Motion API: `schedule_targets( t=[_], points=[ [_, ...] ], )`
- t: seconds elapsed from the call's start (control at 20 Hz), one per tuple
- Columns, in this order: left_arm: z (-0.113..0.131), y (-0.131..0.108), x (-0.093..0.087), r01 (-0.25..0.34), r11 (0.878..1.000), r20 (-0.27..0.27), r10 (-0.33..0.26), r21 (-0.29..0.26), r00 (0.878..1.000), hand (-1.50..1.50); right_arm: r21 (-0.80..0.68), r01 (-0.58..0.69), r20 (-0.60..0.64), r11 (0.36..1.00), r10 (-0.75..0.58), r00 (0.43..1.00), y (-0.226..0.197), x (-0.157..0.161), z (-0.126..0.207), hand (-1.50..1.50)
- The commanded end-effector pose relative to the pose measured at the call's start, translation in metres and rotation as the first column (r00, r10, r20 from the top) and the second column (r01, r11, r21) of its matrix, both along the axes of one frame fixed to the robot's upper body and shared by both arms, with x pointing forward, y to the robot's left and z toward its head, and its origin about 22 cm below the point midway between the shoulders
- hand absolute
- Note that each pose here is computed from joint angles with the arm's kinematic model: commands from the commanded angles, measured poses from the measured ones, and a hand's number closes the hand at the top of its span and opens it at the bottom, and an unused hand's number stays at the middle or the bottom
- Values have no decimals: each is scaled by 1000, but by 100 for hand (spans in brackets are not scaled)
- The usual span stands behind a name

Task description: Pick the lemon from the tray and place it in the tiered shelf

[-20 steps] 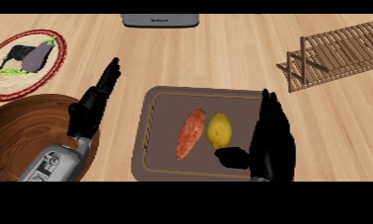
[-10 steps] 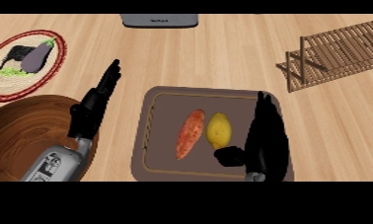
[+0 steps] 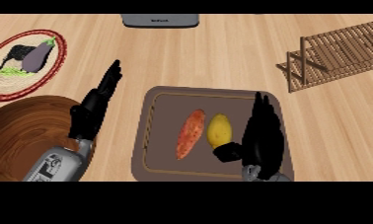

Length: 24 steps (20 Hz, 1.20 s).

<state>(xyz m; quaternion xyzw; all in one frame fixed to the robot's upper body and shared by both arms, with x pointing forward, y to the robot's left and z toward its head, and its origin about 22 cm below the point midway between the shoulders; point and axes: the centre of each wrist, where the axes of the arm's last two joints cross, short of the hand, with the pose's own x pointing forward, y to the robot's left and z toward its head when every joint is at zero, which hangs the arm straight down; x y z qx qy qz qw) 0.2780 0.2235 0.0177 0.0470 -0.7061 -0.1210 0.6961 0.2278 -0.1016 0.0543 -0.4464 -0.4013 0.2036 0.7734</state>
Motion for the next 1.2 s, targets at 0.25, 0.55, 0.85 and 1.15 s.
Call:
schedule_targets(
  t=[0.25,0.55,0.85,1.15],
  points=[
    [-9,-12,5,-14,1000,10,14,-6,1000,0,57,182,-110,982,-175,978,15,4,-4,-150],
    [7,1,7,6,1000,-9,-6,-7,1000,0,68,191,-113,979,-183,977,16,14,-7,-150],
    [-12,7,0,-10,1000,-14,10,-7,1000,0,25,114,-196,993,-107,975,32,2,-28,150],
    [-3,-13,5,-5,1000,12,5,-5,1000,0,-37,103,-132,994,-107,985,39,11,-31,150]
  ],
)
